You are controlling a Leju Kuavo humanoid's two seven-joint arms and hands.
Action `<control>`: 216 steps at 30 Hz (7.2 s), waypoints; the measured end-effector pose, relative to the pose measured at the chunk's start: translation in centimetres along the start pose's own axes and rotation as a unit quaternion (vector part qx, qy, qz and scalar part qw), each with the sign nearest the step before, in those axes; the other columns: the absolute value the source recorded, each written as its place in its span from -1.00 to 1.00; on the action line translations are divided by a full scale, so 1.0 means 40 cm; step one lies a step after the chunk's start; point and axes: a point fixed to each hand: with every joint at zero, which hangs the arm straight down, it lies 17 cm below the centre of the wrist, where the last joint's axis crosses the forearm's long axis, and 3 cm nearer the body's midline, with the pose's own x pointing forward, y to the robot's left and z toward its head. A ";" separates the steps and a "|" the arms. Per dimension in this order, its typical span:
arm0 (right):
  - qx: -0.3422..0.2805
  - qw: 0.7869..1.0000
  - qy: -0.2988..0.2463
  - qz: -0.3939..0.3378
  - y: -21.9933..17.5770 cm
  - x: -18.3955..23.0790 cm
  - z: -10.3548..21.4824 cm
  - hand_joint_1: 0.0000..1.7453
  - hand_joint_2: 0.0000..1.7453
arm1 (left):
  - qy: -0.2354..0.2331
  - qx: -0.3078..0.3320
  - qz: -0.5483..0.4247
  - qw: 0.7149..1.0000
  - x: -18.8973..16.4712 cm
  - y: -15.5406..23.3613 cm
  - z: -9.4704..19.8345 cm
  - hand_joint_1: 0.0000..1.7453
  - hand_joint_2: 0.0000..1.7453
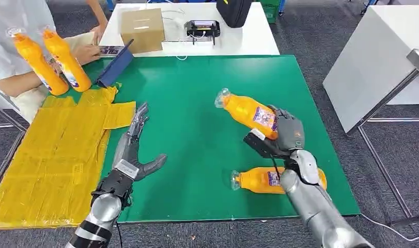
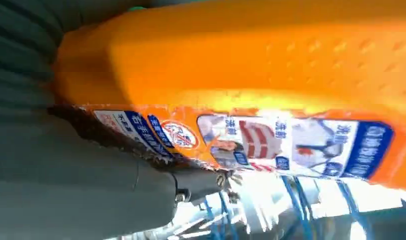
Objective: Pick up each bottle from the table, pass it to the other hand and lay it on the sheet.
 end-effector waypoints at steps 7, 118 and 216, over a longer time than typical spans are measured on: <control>-0.166 0.974 -0.043 -0.147 -0.216 0.148 0.030 1.00 1.00 | -0.003 -0.006 0.013 1.000 0.011 -0.001 0.000 -1.00 1.00; 0.072 0.971 -0.190 -0.122 -0.023 0.434 0.223 -1.00 1.00 | 0.267 -0.178 -0.648 0.691 -0.611 0.353 0.058 0.56 1.00; 0.084 0.989 0.018 0.119 0.032 -0.059 0.226 1.00 1.00 | 0.013 0.049 -0.254 0.966 -0.028 0.021 0.079 -1.00 1.00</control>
